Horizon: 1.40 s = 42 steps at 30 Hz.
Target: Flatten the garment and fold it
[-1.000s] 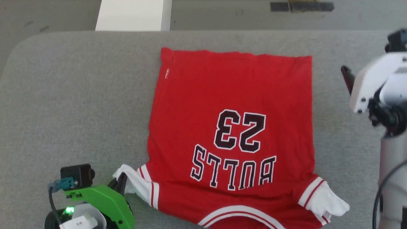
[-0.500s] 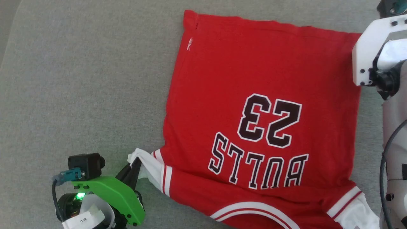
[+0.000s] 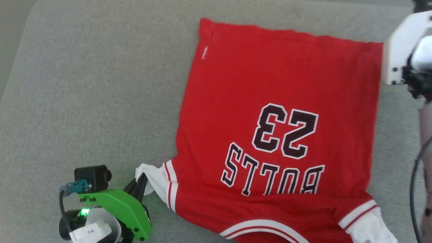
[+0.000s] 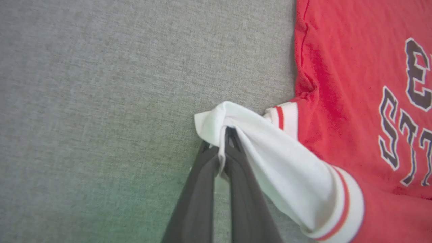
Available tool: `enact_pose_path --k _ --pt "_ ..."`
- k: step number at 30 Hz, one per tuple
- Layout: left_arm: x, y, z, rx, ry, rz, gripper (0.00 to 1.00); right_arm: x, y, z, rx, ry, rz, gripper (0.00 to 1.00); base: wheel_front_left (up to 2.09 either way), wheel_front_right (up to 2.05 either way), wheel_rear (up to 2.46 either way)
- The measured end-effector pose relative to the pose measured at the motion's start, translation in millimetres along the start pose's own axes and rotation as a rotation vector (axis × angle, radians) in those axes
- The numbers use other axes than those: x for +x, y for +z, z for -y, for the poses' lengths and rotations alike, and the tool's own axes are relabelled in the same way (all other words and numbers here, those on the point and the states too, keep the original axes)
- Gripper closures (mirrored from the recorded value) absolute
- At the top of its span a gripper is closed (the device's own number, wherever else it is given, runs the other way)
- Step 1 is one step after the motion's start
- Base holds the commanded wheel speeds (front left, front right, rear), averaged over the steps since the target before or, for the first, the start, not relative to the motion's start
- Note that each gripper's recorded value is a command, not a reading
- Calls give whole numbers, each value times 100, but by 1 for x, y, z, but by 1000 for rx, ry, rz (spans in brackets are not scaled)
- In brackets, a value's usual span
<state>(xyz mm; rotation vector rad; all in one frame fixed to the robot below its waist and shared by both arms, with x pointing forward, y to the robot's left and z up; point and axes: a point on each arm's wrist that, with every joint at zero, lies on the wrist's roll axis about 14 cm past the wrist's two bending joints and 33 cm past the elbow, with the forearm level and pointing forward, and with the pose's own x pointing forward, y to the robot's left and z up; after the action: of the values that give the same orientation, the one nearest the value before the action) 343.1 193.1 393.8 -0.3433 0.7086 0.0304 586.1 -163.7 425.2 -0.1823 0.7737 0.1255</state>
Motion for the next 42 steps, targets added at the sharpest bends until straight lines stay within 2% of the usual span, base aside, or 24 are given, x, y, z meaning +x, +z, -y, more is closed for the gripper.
enact_pose_path --k 3,6,12,15,17,18,19,20,24,30,36,42 --pt "-2 1 7 10 -22 8 100 -30 10 15 27 1 105 100 0 0 0" --pt "-3 4 15 19 -49 20 100 -64 -6 27 47 0 144 100 0 0 0" --pt "-3 8 34 38 -108 35 100 -132 -96 61 191 -66 71 100 0 0 0" --pt "-4 9 45 50 -136 39 100 -157 -142 58 268 -75 9 100 0 0 0" --pt "-4 9 50 57 -148 39 100 -168 -156 53 326 -76 15 100 0 0 0" --pt "-3 9 53 62 -157 39 100 -174 -154 54 343 -84 51 68 0 0 0" --pt "-3 10 56 66 -165 41 100 -178 -150 55 350 -88 84 13 0 0 0" --pt "-3 11 58 69 -172 41 100 -181 -146 55 355 -88 106 0 0 0 0" --pt "-3 12 66 78 -194 44 100 -185 -124 53 355 -78 201 0 0 0 0" --pt "3 13 65 66 -186 39 100 -153 -66 44 264 -31 253 0 0 0 0" --pt "13 18 60 53 -175 41 100 -99 -14 46 134 -49 191 0 0 0 0" --pt "24 11 40 25 -118 13 100 -38 6 31 55 -50 97 0 0 0 0"
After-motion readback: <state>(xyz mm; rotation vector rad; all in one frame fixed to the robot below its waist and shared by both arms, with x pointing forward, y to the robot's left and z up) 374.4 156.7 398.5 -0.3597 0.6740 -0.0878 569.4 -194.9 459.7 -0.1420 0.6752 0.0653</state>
